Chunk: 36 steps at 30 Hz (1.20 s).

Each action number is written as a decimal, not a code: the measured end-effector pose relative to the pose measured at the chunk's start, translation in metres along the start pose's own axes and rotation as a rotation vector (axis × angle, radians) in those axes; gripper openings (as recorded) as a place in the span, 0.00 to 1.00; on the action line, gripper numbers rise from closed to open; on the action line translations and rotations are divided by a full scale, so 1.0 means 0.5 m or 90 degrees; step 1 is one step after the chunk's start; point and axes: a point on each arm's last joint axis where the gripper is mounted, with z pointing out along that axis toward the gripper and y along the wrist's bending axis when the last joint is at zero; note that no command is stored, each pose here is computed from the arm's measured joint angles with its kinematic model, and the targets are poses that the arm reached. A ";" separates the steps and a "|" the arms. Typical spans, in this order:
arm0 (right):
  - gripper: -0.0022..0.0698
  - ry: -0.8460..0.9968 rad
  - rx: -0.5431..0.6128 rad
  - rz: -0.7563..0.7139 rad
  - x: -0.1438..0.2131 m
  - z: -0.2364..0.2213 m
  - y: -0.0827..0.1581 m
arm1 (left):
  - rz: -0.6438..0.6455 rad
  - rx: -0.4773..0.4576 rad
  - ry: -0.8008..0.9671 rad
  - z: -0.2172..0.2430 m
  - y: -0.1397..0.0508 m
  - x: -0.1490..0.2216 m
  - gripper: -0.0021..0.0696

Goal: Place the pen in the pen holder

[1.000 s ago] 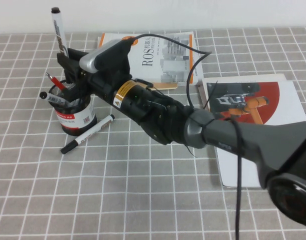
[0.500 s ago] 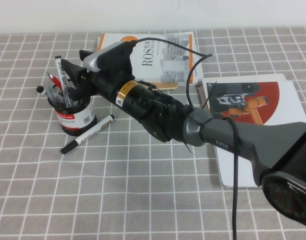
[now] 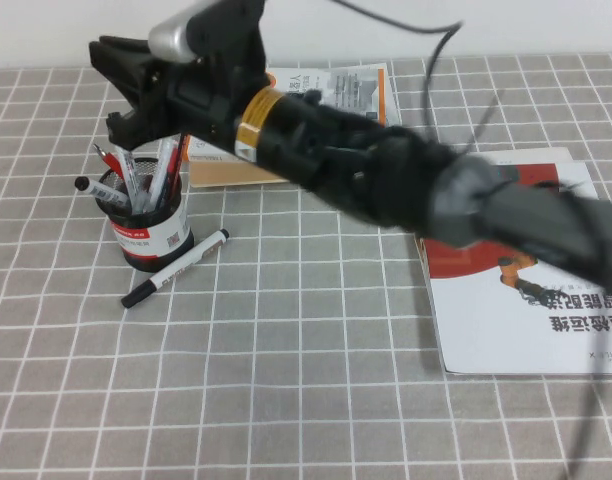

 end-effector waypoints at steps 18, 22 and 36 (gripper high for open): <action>0.01 0.145 0.003 -0.044 -0.109 -0.350 0.121 | 0.000 0.000 0.000 0.000 0.000 0.000 0.02; 0.01 0.150 0.003 -0.045 -0.107 -0.414 0.145 | 0.000 0.000 0.000 0.000 0.000 0.000 0.02; 0.01 0.198 0.169 -0.128 -0.110 -0.645 0.180 | 0.000 0.000 0.000 0.000 0.000 0.000 0.02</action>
